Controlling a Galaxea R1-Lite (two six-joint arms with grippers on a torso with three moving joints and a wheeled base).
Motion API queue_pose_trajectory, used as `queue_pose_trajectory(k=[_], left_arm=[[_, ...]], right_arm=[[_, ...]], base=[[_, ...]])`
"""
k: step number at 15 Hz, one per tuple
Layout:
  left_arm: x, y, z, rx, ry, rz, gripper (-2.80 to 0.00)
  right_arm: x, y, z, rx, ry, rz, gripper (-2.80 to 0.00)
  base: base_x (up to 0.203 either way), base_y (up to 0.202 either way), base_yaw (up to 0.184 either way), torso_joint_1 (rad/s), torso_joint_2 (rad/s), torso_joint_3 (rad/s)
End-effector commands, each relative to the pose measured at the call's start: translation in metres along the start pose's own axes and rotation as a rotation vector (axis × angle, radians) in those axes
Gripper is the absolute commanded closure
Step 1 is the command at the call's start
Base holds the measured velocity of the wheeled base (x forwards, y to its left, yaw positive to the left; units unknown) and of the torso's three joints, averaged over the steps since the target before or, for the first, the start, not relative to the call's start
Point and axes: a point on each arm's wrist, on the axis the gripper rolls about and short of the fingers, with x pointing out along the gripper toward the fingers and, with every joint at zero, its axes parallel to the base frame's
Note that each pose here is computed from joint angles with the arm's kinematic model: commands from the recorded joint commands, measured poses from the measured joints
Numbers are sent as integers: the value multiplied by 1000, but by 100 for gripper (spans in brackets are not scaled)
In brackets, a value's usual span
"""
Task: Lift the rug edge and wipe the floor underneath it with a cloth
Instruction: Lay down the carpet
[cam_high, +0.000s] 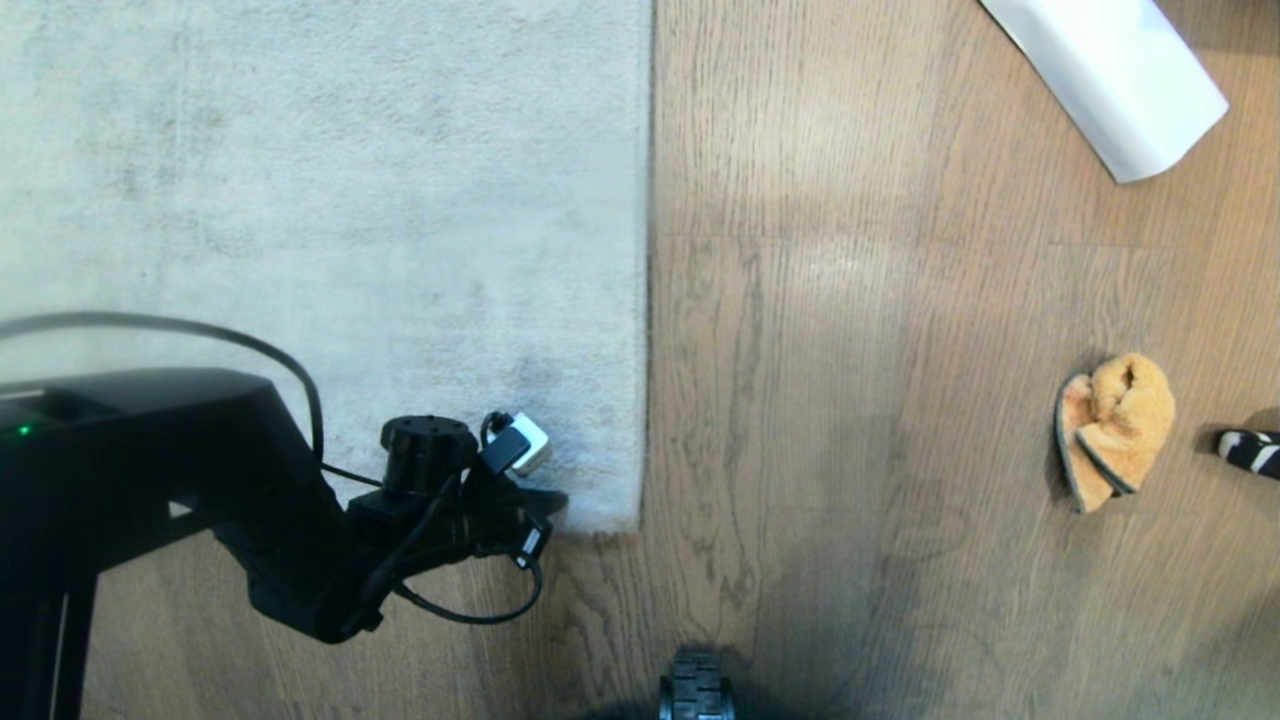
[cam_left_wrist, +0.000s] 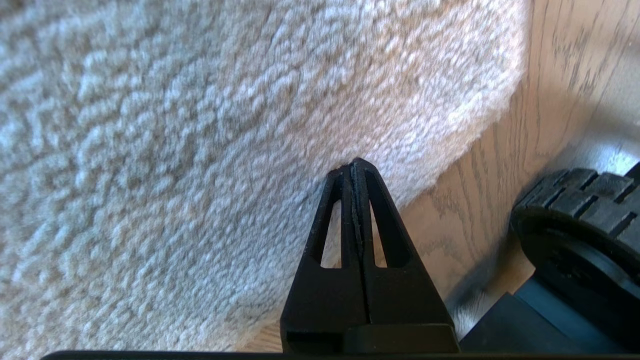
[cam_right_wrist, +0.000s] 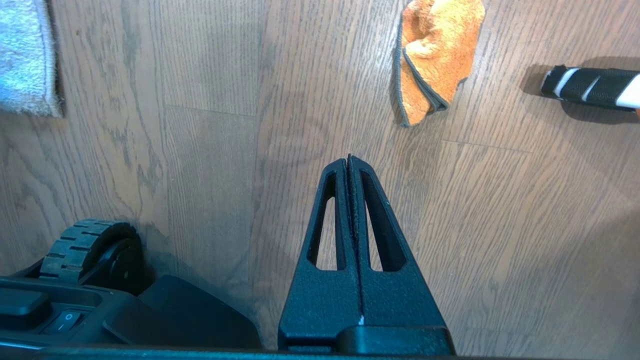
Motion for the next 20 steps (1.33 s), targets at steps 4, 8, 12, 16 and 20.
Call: queue_pose_trajectory(k=[4,8,12,16,20], left_arm=[[2,-4,17,3,-64,61,0],[-15,-7,15,-30,-47,64,0],[-49,-21,27,-213,-59,135,0],[-80,-26,44,-345,-129,175,0],[-124,-23,57,-409,-171,330,0]], right_arm=[[0,0,0,-1,0,0,0],[0,0,0,-1,0,0,0],[0,0,0,-1,0,0,0],[0,0,0,-1,0,0,0],[0,0,0,-1,0,0,0]], base=[[0,0,0,0,0,0],[0,0,0,0,0,0],[0,0,0,0,0,0],[0,0,0,0,0,0],[0,0,0,0,0,0]])
